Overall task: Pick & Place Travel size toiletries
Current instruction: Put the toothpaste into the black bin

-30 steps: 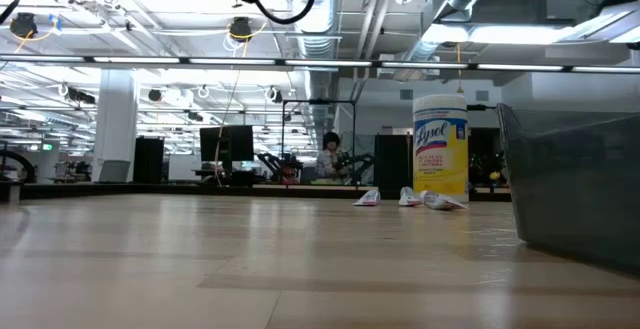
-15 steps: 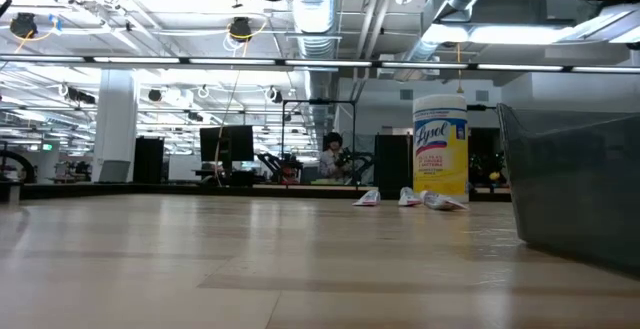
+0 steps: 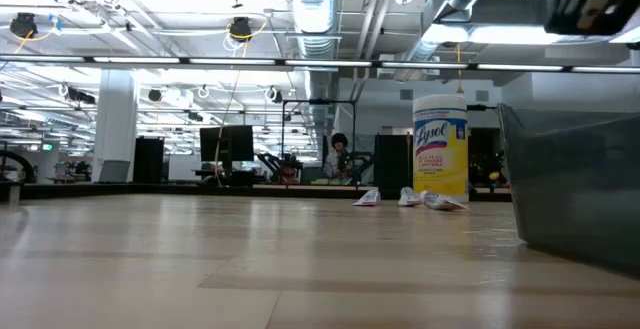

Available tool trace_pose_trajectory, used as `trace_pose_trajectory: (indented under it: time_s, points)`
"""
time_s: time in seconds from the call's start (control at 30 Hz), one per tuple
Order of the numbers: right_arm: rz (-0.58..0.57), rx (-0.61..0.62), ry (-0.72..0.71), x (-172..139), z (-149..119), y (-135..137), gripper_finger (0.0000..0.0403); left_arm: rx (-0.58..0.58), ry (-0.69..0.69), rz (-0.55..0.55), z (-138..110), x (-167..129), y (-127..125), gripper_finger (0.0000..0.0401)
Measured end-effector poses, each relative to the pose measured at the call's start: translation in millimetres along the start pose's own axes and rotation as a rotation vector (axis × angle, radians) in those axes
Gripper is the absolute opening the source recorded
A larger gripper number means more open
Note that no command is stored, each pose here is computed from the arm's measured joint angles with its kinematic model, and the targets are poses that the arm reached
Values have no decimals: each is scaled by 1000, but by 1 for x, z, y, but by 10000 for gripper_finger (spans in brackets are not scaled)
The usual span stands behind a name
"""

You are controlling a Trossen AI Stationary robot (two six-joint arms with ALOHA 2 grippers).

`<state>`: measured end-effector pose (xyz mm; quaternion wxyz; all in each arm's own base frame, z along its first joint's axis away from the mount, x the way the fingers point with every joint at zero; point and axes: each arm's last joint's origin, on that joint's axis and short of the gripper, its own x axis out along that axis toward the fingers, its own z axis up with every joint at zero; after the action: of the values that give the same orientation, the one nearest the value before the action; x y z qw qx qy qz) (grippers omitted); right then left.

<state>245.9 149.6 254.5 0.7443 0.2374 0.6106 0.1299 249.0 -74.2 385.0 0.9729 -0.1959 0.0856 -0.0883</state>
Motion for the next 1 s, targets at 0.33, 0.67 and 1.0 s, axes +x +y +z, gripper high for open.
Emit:
trace_pose_trajectory:
  time_s: [0.33, 0.67, 1.0]
  points:
    - [-205, 150, -299, -81, 10, -56, 195, 62, -86, 81, 17, -46, 0, 224]
    - [-510, 471, -311, -86, 41, -134, 201, 86, -14, 143, 13, -65, 5, 215]
    - [-587, 714, -246, -62, 74, -216, 290, 92, 16, 165, 10, -65, 7, 219]
